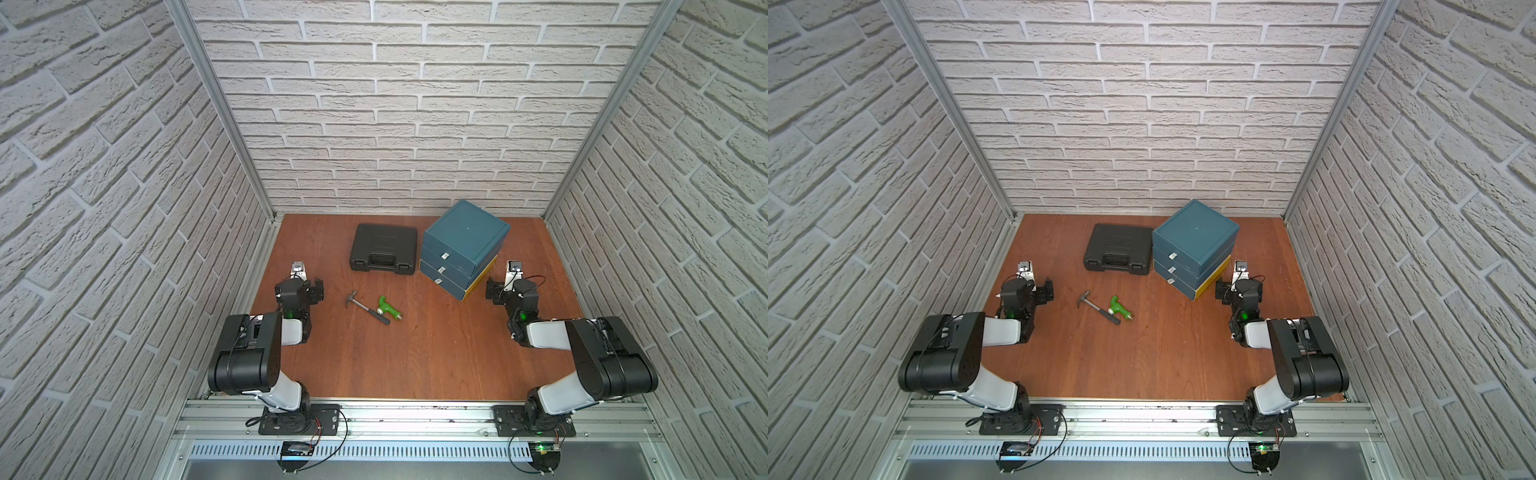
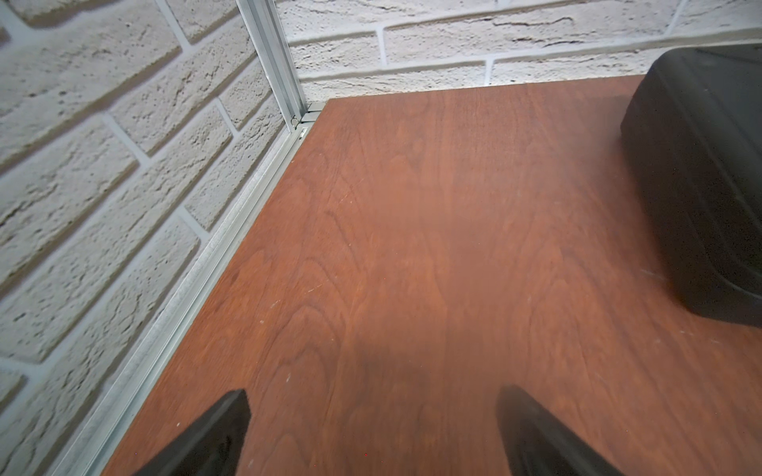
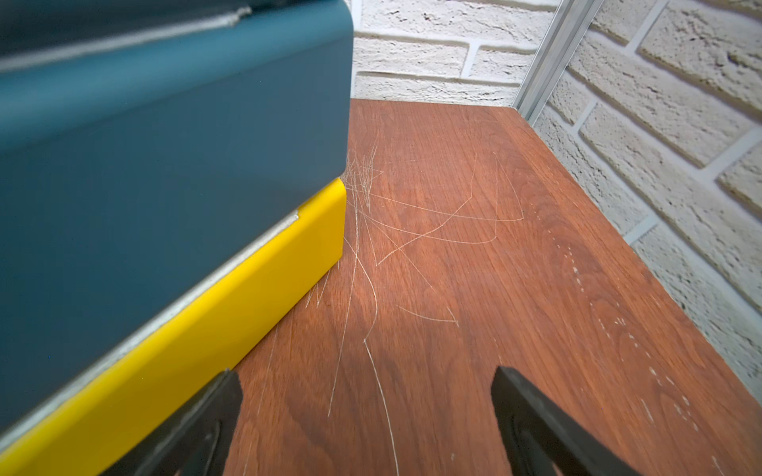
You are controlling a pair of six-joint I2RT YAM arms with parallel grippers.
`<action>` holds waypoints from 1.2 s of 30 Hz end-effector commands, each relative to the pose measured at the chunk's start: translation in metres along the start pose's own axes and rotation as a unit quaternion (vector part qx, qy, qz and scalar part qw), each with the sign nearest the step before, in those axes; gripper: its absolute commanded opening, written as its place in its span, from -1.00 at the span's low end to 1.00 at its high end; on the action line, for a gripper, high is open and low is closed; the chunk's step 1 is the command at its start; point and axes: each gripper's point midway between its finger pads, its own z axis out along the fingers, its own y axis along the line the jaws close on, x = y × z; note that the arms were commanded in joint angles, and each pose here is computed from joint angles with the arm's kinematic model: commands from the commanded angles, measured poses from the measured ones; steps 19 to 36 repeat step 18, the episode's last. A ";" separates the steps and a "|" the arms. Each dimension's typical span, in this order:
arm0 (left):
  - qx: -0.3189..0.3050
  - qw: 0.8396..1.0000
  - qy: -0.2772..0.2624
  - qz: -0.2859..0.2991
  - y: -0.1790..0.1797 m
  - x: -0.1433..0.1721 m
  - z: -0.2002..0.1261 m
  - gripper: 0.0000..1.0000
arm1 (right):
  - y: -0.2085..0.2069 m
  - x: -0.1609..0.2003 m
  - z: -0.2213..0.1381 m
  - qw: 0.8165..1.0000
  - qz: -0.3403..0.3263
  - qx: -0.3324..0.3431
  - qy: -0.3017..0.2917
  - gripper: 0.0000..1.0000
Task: Put the paint cans in the drawer according to color
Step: Reset both arms
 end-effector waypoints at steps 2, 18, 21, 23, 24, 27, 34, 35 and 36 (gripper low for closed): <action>0.001 1.000 -0.023 -0.007 0.000 -0.010 -0.001 0.96 | -0.003 -0.017 -0.002 0.999 0.008 0.002 -0.031 0.98; 0.000 1.000 -0.024 -0.007 0.001 -0.010 -0.001 0.97 | -0.002 -0.018 -0.001 0.999 0.009 -0.001 -0.030 0.98; 0.000 1.000 -0.024 -0.007 0.001 -0.010 -0.001 0.97 | -0.002 -0.018 -0.001 0.999 0.009 -0.001 -0.030 0.98; 0.000 1.000 -0.024 -0.007 0.001 -0.010 -0.001 0.97 | -0.002 -0.018 -0.001 0.999 0.009 -0.001 -0.030 0.98; 0.000 1.000 -0.024 -0.007 0.001 -0.010 -0.001 0.97 | -0.002 -0.018 -0.001 0.999 0.009 -0.001 -0.030 0.98; 0.000 1.000 -0.024 -0.007 0.001 -0.010 -0.001 0.97 | -0.002 -0.018 -0.001 0.999 0.009 -0.001 -0.030 0.98; 0.000 1.000 -0.024 -0.007 0.001 -0.010 -0.001 0.97 | -0.002 -0.018 -0.001 0.999 0.009 -0.001 -0.030 0.98; 0.000 1.000 -0.024 -0.007 0.001 -0.010 -0.001 0.97 | -0.002 -0.018 -0.001 0.999 0.009 -0.001 -0.030 0.98; 0.000 1.000 -0.024 -0.007 0.001 -0.010 -0.001 0.97 | -0.002 -0.018 -0.001 0.999 0.009 -0.001 -0.030 0.98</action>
